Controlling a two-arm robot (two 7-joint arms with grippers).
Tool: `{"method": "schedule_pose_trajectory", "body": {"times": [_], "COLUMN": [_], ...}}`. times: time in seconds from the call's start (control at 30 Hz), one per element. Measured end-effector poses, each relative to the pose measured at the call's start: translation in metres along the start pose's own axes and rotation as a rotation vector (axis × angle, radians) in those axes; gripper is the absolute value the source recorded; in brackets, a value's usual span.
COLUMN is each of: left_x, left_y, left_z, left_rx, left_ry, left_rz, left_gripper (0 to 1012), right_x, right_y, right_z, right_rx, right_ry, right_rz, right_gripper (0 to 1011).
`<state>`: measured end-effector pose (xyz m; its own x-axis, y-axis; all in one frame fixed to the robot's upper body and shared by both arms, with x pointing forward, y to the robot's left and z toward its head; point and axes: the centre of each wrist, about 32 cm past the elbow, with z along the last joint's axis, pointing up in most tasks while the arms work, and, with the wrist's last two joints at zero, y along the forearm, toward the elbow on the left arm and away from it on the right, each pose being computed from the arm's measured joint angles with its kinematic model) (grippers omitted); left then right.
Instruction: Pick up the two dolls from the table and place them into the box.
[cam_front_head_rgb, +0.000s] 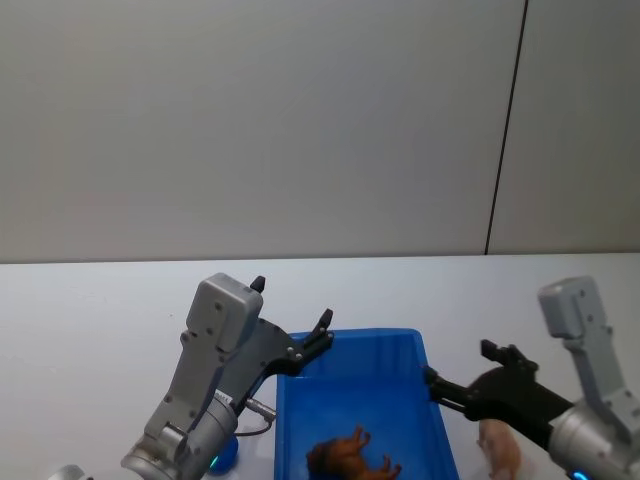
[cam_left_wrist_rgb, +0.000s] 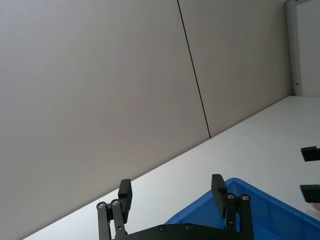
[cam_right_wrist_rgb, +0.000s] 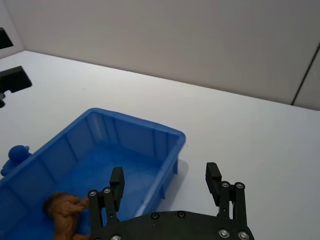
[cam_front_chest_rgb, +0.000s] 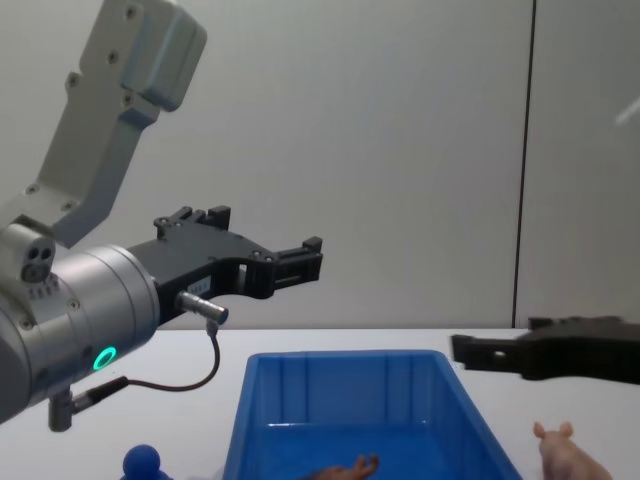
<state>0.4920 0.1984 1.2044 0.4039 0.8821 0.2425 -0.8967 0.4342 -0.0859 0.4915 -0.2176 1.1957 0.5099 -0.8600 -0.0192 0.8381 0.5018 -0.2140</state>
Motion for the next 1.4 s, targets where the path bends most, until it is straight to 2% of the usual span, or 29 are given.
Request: {"method": "schedule_pose_trajectory", "body": {"times": [0.17, 0.43, 1.07, 1.23, 1.4], "left_x": [0.0, 0.0, 0.0, 0.0, 0.0], "left_y": [0.0, 0.0, 0.0, 0.0, 0.0], "left_z": [0.0, 0.0, 0.0, 0.0, 0.0], "left_rx": [0.0, 0.0, 0.0, 0.0, 0.0], "left_ry": [0.0, 0.0, 0.0, 0.0, 0.0], "left_rz": [0.0, 0.0, 0.0, 0.0, 0.0], "left_gripper": [1001, 1001, 1001, 1001, 1001], "right_x": [0.005, 0.009, 0.007, 0.006, 0.004], "right_y": [-0.011, -0.026, -0.029, -0.027, -0.025], "right_z": [-0.005, -0.019, -0.045, -0.049, -0.052], "right_rx": [-0.006, -0.054, -0.172, -0.192, -0.208], "right_ry": [0.017, 0.062, 0.131, 0.139, 0.145], "right_rz": [-0.032, -0.063, -0.082, -0.085, -0.087], "right_gripper": [1001, 1001, 994, 902, 763]}}
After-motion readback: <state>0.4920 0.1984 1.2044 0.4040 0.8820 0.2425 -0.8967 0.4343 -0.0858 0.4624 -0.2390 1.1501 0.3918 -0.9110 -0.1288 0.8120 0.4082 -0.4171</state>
